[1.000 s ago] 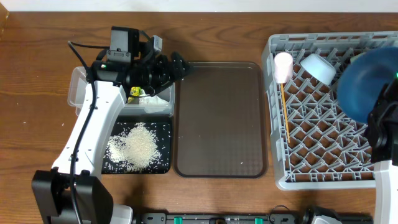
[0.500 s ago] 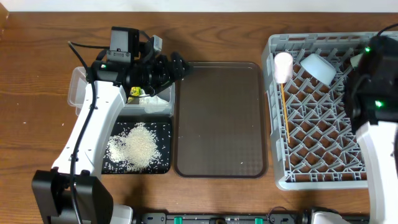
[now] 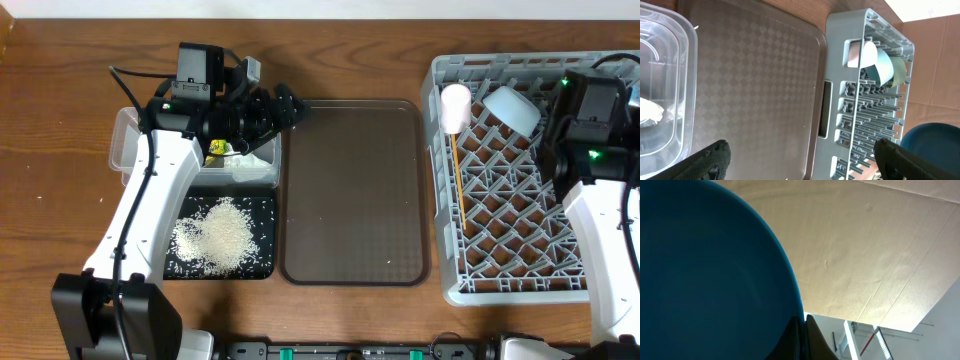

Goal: Sort waste into correct bins and load items into the dishwasher rack

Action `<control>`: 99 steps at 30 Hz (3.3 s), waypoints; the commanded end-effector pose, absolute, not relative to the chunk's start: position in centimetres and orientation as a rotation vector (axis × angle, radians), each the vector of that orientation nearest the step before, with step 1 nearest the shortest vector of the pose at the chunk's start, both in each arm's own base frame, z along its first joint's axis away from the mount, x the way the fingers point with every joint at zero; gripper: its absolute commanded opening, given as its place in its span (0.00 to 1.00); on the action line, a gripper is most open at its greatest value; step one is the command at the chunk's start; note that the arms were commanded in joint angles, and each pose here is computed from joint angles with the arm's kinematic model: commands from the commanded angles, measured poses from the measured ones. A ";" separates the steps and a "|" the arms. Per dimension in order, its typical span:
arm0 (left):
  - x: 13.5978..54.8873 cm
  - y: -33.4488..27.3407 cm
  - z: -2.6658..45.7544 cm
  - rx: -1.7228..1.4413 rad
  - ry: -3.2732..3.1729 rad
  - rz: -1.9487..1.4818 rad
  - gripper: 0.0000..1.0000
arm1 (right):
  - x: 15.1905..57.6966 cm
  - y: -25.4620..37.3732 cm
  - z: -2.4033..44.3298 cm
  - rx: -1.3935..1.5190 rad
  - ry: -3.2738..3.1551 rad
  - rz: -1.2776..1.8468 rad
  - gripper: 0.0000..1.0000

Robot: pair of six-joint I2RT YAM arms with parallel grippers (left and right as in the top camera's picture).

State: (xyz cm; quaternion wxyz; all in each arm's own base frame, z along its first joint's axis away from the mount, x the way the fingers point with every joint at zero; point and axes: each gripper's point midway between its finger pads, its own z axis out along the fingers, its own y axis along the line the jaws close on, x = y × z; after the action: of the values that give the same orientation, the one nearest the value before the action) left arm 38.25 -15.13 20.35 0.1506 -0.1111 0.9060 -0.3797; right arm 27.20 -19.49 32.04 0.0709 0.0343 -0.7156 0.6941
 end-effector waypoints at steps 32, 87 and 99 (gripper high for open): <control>38.3 -15.1 21.0 -0.312 2.585 -1.088 0.94 | 26.6 -19.1 25.9 0.087 -2.096 2.106 0.01; 38.3 -15.1 21.0 -0.312 2.585 -1.088 0.95 | 30.2 -15.5 27.0 -0.334 -2.397 2.397 0.59; 38.3 -15.1 21.0 -0.312 2.585 -1.088 0.95 | 32.0 -11.9 26.8 -0.270 -2.539 2.445 0.65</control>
State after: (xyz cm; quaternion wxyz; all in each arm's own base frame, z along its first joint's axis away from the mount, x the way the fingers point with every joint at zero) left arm 38.25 -15.13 20.35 0.1506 -0.1111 0.9060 -0.3797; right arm 31.68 -12.94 26.64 -0.1672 -0.0626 -0.7090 0.6823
